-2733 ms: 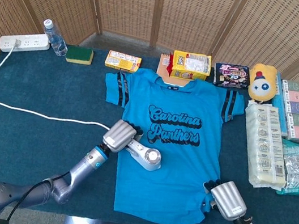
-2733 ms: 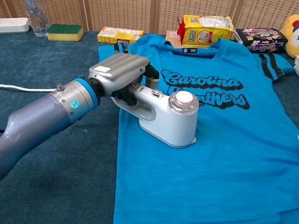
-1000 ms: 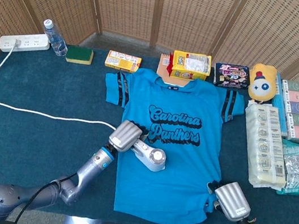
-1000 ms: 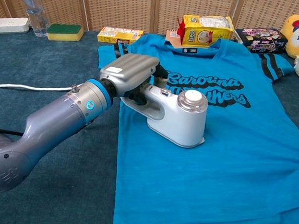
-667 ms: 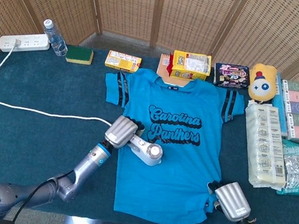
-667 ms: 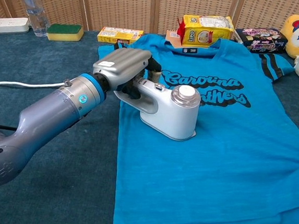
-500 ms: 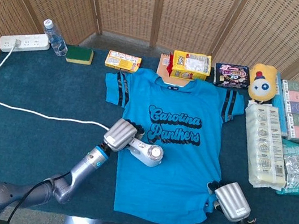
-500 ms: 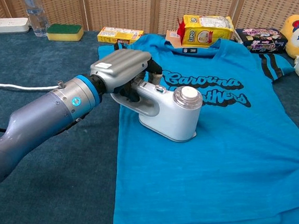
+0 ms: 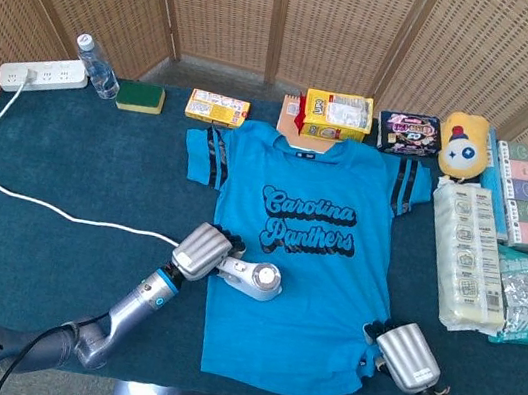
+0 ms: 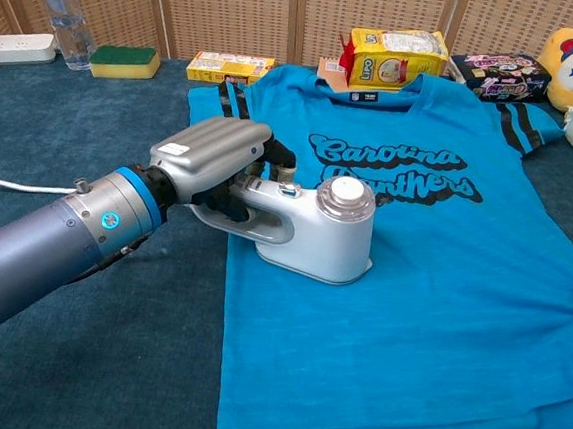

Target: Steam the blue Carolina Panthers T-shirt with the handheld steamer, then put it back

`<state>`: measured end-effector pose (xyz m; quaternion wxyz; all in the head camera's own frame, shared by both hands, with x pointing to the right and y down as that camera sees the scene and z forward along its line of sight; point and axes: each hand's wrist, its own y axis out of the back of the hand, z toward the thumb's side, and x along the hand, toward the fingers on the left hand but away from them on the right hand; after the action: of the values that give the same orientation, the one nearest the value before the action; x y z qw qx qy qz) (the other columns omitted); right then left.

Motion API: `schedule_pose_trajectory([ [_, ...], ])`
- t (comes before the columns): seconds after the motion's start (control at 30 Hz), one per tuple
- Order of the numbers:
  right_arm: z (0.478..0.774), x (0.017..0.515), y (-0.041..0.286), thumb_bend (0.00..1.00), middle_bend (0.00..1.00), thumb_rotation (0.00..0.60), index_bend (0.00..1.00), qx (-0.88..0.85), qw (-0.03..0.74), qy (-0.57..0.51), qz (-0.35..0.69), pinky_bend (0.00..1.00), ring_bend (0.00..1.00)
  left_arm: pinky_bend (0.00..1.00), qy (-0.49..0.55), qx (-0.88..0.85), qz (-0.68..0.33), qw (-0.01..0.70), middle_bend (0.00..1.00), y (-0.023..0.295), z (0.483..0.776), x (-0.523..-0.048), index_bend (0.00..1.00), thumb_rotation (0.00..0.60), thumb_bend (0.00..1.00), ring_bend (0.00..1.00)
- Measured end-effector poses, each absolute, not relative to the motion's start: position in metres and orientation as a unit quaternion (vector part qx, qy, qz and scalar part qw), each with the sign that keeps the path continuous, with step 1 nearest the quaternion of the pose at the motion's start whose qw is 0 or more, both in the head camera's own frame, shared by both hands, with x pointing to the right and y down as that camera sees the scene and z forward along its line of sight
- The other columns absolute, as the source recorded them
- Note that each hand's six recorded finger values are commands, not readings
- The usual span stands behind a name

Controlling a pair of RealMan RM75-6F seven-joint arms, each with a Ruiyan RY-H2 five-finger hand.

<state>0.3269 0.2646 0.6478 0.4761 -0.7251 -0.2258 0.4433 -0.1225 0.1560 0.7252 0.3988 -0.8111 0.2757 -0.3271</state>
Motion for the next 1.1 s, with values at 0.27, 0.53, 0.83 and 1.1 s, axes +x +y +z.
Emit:
schedule_pose_trajectory([
  [0.27,0.647,0.326,0.266,0.49,0.63,0.6,0.7,-0.724,0.477,-0.225,0.444,0.8,0.67,0.58,0.27,-0.821,-0.312,0.395,0.7,0.166,0.72,-0.121,0.6,0.6,0.43,0.62],
  [0.53,0.646,0.325,0.267,0.49,0.63,0.6,0.7,-0.724,0.479,-0.224,0.443,0.8,0.67,0.57,0.26,-0.834,-0.3,0.384,0.7,0.182,0.714,-0.126,0.6,0.6,0.43,0.62],
  [0.83,0.646,0.324,0.267,0.49,0.63,0.6,0.7,-0.724,0.478,-0.224,0.443,0.8,0.67,0.57,0.25,-0.837,-0.297,0.386,0.7,0.192,0.712,-0.128,0.6,0.6,0.42,0.62],
  [1.1,0.646,0.329,0.267,0.49,0.63,0.6,0.7,-0.723,0.476,-0.225,0.448,0.8,0.67,0.57,0.275,-0.822,-0.316,0.385,0.7,0.17,0.721,-0.119,0.6,0.6,0.42,0.62],
])
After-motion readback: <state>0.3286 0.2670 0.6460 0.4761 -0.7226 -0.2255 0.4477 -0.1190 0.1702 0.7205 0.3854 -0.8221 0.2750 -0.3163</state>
